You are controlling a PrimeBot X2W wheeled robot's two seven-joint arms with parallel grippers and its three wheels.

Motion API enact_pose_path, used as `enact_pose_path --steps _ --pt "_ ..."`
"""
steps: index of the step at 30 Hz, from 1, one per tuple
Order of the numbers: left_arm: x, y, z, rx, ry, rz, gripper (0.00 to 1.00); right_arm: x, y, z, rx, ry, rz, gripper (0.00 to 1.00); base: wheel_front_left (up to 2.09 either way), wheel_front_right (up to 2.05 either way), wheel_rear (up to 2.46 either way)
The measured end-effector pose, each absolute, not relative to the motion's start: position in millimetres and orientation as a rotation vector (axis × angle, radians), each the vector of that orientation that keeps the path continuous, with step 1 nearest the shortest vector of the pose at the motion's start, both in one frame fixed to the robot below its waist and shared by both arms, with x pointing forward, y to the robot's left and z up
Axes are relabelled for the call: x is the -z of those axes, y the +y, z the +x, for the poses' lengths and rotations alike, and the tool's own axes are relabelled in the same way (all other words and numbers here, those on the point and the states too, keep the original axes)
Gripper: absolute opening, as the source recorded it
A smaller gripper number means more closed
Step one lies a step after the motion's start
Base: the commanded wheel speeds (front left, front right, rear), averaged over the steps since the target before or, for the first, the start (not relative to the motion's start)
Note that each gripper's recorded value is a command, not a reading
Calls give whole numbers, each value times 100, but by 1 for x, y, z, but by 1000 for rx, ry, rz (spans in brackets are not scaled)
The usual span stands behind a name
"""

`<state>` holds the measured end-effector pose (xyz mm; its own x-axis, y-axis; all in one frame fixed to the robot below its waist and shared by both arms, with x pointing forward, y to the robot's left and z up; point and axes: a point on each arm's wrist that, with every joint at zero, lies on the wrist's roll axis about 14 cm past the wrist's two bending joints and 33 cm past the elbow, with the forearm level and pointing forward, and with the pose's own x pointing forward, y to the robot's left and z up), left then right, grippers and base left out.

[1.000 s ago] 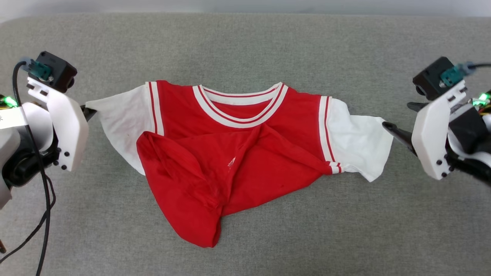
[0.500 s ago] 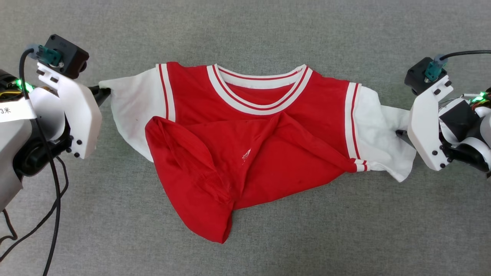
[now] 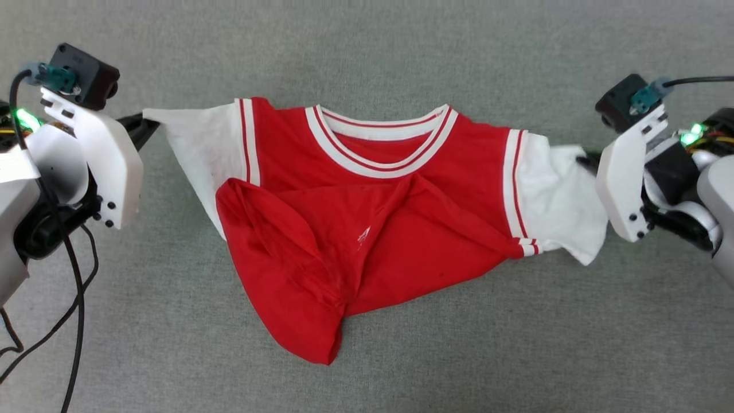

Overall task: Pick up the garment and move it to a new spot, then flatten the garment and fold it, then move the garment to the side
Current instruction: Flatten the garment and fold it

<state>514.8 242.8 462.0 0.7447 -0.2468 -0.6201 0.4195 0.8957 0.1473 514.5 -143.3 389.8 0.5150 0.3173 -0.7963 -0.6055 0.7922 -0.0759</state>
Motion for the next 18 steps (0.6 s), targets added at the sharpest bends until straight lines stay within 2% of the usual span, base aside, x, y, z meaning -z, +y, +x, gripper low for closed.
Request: enact_pose_path --steps 5,18 --pt "-504 239 518 374 495 301 0 -451 -142 536 -546 633 -344 0 0 0 0" --pt "-640 219 519 376 68 359 0 -601 -165 547 -450 189 -323 0 0 0 0"
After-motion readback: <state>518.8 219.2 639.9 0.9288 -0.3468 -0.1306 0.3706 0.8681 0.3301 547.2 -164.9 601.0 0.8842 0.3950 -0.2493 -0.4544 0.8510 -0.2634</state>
